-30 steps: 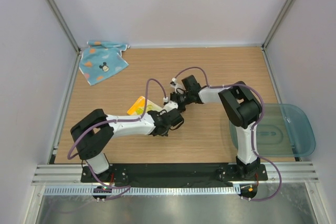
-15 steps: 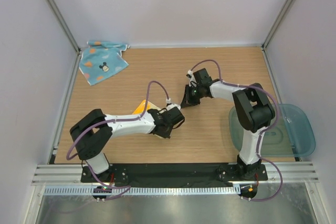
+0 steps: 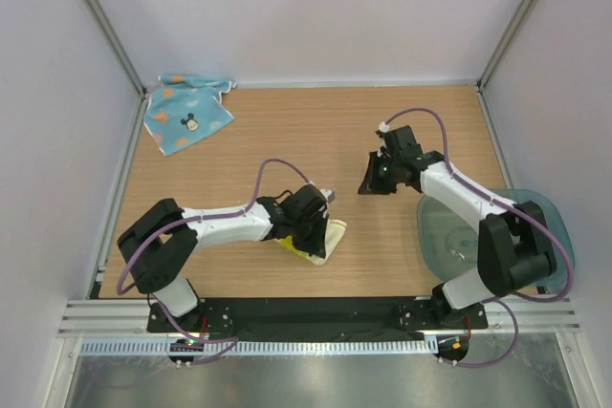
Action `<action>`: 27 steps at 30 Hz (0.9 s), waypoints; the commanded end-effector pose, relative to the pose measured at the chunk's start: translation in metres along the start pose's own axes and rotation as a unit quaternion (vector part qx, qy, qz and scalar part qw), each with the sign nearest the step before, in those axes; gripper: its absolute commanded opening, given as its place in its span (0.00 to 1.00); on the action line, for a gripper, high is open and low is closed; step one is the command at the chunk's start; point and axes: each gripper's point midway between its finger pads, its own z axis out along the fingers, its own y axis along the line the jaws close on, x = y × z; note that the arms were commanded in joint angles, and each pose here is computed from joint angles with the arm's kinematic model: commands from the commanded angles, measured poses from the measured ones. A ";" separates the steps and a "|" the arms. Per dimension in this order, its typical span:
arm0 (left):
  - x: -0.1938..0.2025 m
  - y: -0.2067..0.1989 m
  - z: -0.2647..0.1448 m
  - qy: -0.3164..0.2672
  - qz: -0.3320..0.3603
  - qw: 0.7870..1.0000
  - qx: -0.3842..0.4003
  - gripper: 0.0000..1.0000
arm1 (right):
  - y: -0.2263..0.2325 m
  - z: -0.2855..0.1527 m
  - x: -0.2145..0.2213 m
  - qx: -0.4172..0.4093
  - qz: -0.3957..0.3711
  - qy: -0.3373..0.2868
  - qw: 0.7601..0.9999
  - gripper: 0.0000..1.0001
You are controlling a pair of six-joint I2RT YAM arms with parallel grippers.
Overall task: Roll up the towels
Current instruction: Roll the towel
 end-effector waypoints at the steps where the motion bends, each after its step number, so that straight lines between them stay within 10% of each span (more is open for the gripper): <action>1: -0.018 -0.029 -0.019 -0.011 -0.053 0.990 0.134 0.00 | 0.012 -0.020 0.018 -0.034 0.023 0.007 0.999 0.10; 12: -0.044 -0.020 -0.040 -0.026 -0.202 0.934 0.292 0.00 | 0.056 -0.042 0.054 -0.139 0.003 -0.005 0.990 0.60; 27: -0.020 0.044 -0.031 -0.035 -0.372 0.900 0.222 0.00 | 0.062 -0.002 0.074 -0.106 -0.026 0.020 0.994 0.62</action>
